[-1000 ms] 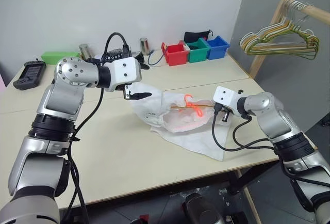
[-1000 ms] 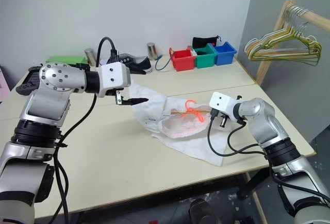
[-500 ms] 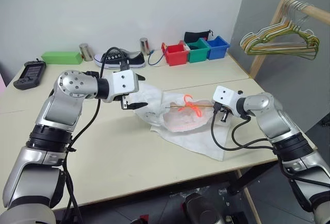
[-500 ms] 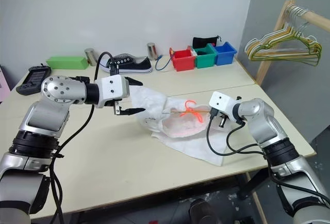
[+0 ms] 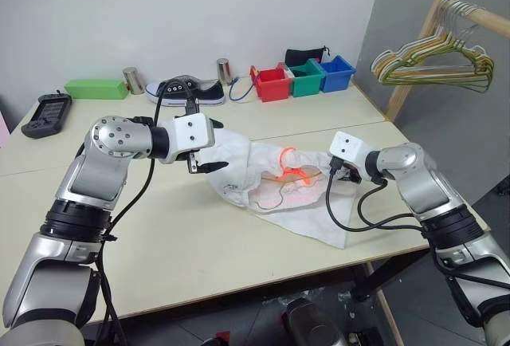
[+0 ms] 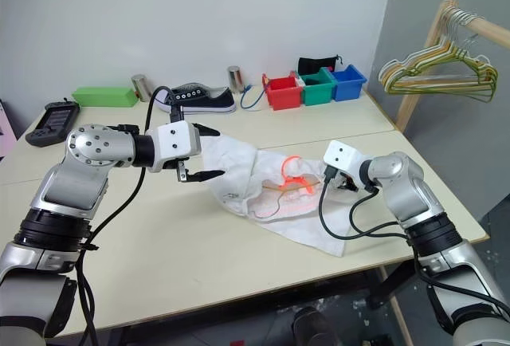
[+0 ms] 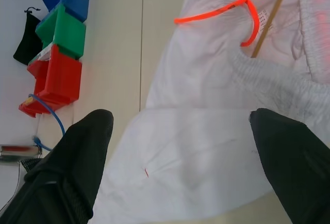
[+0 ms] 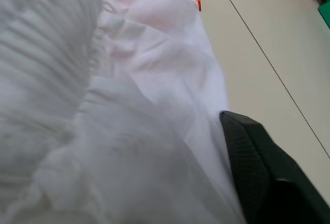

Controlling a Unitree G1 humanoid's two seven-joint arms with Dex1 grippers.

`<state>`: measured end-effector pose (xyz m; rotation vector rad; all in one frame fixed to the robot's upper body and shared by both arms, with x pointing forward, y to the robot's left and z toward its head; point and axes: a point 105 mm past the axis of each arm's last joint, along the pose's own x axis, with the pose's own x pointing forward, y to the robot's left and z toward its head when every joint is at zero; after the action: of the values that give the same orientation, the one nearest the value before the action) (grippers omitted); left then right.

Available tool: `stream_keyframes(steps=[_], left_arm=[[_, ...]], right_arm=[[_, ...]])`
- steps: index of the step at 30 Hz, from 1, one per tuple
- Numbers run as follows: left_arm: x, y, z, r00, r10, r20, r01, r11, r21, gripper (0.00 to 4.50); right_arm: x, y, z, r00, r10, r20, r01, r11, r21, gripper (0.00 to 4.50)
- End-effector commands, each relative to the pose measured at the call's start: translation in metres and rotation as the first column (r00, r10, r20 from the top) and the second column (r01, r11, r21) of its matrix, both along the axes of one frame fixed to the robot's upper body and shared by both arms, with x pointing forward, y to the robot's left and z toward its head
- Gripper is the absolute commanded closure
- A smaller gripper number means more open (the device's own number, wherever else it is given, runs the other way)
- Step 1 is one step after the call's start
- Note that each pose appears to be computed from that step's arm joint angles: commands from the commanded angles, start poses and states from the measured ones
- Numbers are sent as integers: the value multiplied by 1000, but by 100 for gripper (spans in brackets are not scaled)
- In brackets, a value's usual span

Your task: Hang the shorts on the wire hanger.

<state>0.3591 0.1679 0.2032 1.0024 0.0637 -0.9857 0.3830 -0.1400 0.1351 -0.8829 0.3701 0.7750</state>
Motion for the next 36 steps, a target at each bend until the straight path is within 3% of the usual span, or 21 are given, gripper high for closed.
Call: stream_keyframes(steps=[1, 5, 8, 16, 25, 28, 34, 36], left_arm=[[-2, 0, 18, 998, 2, 67, -1, 1000, -14, 0], [-2, -1, 19, 998, 0, 69, 1, 1000, -15, 0], [-2, 0, 20, 998, 1, 69, 0, 1000, -16, 0], [-1, 7, 19, 997, 24, 70, -23, 1000, -17, 0], [-7, 9, 14, 997, 61, 43, -57, 994, -91, 0], [-13, -13, 17, 999, 35, 26, -28, 975, -219, 0], [-28, -90, 8, 995, -88, -52, 51, 869, -492, 0], [-33, -108, 6, 990, -121, -67, 67, 843, -534, 0]], right_arm=[[0, 3, 16, 998, 28, 55, -28, 1000, 2, 321], [1, 2, 15, 999, 14, 43, -15, 1000, 18, 407], [0, 3, 13, 1000, -4, 13, 3, 998, 56, 442], [-3, -3, 8, 984, -96, -148, 130, 961, 243, 450], [-24, -21, 19, 938, -181, -297, 298, 856, 423, 450], [-33, -42, 28, 896, -320, -307, 436, 764, 477, 450], [-63, -95, 33, 676, -671, -303, 708, 481, 517, 450], [-69, -107, 33, 615, -738, -278, 746, 429, 510, 450]])
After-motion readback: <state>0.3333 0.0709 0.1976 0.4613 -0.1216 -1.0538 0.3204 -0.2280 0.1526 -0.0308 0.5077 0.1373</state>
